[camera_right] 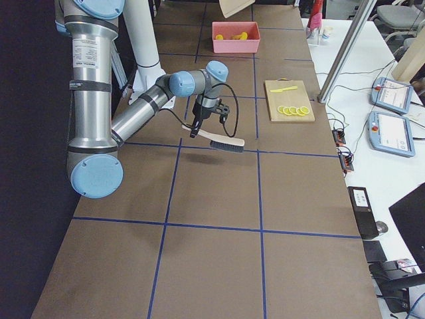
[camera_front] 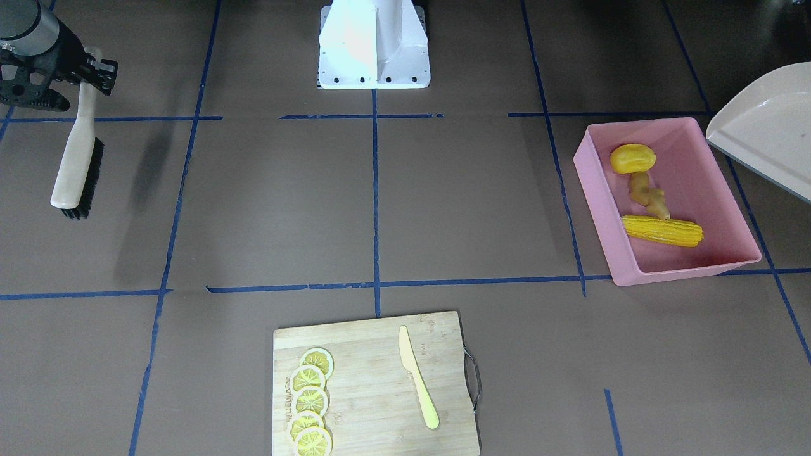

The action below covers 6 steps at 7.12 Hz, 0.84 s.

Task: Sweep and dump trash into bin
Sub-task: 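Raise the empty dustpan above the bin with the left gripper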

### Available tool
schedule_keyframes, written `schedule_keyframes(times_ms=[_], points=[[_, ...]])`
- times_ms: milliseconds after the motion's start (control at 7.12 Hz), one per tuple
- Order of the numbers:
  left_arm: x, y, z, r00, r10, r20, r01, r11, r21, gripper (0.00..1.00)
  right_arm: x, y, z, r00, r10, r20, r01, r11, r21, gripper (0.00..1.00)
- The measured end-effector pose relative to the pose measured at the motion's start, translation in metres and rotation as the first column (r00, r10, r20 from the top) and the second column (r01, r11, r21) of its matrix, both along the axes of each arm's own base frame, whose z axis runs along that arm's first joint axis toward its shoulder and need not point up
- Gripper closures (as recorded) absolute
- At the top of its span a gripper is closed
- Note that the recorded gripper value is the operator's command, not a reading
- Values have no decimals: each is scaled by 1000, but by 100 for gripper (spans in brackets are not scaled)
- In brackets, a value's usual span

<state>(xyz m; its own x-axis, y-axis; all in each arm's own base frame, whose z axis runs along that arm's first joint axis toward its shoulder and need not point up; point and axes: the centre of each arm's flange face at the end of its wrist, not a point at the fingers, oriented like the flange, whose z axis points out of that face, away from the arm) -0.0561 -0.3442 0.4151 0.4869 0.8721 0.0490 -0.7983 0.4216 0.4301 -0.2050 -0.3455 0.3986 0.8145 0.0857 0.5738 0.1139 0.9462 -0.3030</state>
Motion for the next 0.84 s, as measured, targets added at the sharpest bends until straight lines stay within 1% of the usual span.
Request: schedule_keyframes(times_ms=[281,421,561,842], points=[[4,-20,-60,1000,-1,-4,1,1000,-19,100,3,3,18,1000,-8,-4,8,1000,2,97],[12,-28,-78,1000,8,-23,-8,1000,-27,100,5,6,38,1000,-5,15,5,1000,24,97],[25,-33,-90,998,14,-59,-15,999,-32,100,8,9,62,999,9,41,-11,999,48,97],[61,-38,-113,987,19,-157,-26,999,-44,100,11,13,106,995,49,82,-55,996,73,97]])
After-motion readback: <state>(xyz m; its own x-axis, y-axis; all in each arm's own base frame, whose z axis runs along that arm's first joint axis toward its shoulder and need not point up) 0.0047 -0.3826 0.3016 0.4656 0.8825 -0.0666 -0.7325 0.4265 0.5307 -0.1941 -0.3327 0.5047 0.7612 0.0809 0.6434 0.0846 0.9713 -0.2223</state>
